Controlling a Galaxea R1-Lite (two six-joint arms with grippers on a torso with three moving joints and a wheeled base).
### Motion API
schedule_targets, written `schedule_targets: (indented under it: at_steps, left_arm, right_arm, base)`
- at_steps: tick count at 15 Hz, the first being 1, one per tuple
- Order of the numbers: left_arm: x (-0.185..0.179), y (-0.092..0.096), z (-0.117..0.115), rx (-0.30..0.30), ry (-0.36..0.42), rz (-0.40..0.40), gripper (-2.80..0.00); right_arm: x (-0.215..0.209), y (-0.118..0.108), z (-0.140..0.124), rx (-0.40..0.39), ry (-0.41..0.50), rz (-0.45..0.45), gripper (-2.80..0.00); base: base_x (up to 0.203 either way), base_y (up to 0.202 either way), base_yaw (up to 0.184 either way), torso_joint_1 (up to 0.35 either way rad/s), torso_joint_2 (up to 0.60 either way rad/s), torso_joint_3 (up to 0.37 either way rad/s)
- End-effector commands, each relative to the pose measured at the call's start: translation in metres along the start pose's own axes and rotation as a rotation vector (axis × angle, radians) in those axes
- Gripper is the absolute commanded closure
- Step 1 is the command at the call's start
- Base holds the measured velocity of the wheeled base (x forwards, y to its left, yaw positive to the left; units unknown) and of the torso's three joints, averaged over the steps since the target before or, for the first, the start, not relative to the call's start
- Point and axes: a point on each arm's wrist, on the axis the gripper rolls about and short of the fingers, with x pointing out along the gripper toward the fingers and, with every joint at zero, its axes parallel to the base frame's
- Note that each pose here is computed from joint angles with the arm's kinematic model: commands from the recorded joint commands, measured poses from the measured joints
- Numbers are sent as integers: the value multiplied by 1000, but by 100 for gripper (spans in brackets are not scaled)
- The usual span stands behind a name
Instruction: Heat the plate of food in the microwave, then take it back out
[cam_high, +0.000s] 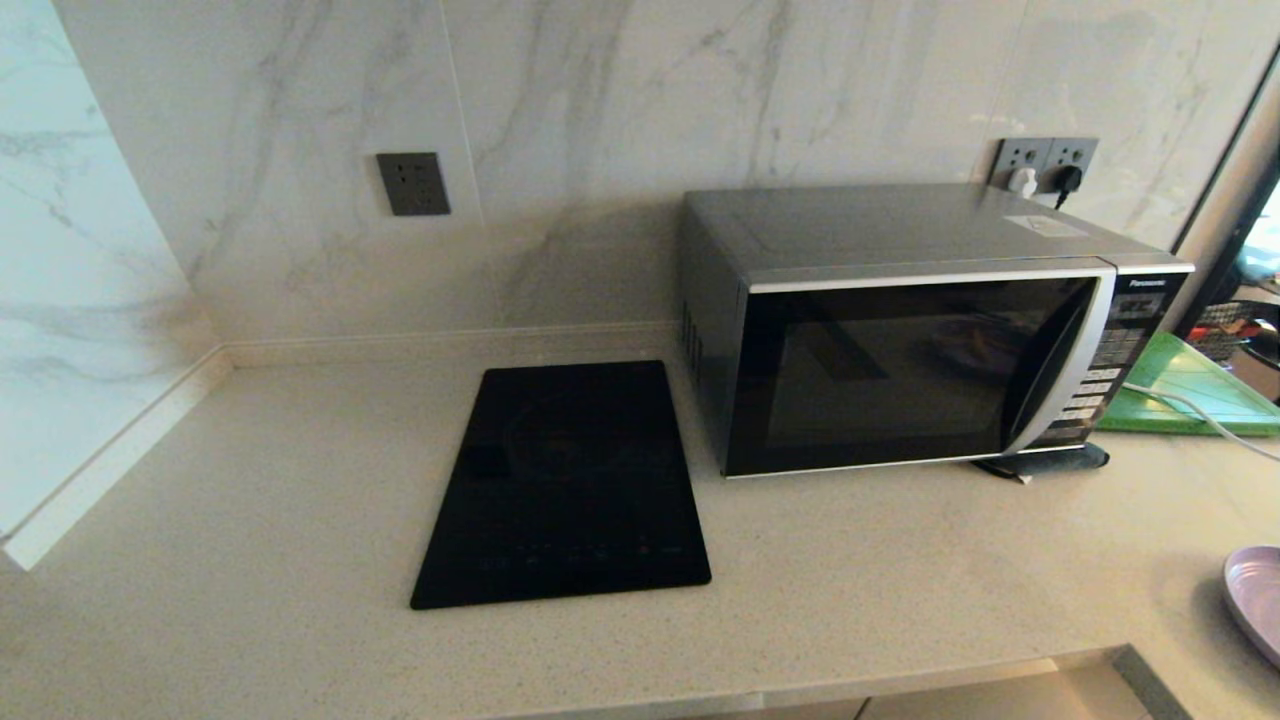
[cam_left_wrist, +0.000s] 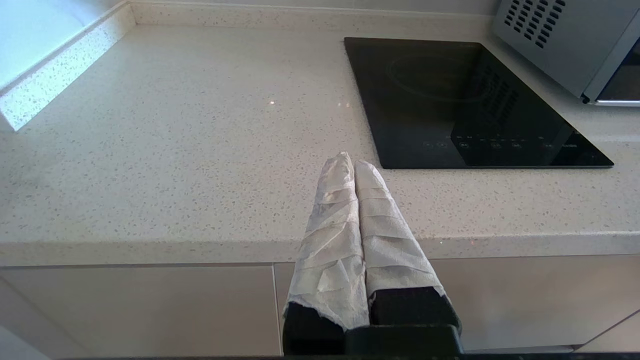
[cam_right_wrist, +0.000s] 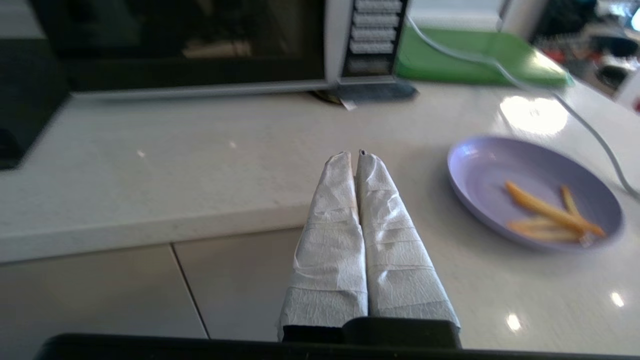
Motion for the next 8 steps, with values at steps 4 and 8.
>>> schedule_targets:
  at_steps: [4, 8]
  left_arm:
    - [0, 0, 0, -1, 1, 1, 0]
    - [0, 0, 0, -1, 1, 1, 0]
  right_arm:
    - [2, 2, -2, 2, -29, 81, 0]
    - [2, 4, -3, 23, -30, 153, 0]
  base:
    - [0, 0, 0, 0, 0, 0]
    - [0, 0, 0, 0, 0, 0]
